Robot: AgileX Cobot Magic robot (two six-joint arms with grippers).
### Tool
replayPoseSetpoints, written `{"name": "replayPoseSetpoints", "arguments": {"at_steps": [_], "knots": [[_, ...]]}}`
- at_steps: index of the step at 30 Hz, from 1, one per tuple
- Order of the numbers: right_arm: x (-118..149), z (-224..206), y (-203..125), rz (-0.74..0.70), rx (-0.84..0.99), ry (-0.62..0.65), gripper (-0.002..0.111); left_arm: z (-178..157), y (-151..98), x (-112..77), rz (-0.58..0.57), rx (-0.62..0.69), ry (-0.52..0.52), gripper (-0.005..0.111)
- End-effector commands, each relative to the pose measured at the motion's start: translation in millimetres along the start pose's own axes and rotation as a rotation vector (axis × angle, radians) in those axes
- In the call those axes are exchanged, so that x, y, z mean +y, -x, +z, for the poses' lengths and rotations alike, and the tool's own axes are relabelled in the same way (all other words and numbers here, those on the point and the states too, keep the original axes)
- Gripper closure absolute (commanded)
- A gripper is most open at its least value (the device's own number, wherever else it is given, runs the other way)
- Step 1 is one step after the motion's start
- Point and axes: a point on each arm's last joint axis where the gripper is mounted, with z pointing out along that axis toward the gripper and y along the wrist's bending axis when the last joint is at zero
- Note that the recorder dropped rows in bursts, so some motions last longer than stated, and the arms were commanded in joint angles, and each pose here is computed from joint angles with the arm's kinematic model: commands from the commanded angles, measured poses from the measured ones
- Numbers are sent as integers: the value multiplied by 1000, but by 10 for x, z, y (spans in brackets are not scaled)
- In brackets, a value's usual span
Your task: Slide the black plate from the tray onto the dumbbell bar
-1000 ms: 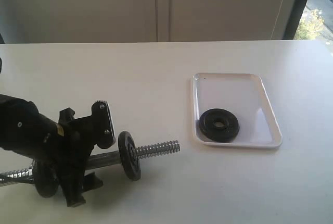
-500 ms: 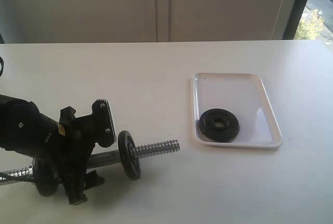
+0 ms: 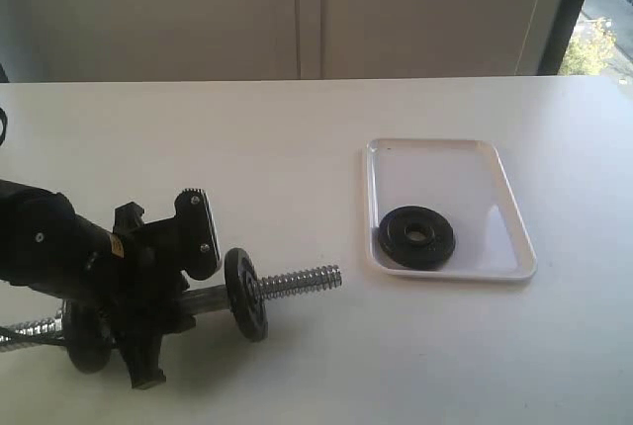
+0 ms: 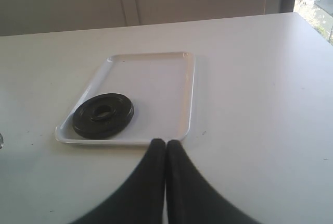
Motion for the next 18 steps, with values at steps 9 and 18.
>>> {"name": "replayPoseSetpoints", "arguments": {"at_steps": [9, 18], "knots": [[0, 1, -1, 27, -14, 3, 108, 11, -24, -38, -14, 12, -20, 99], [0, 1, -1, 27, -14, 3, 108, -105, 11, -16, -21, -19, 6, 107]]}}
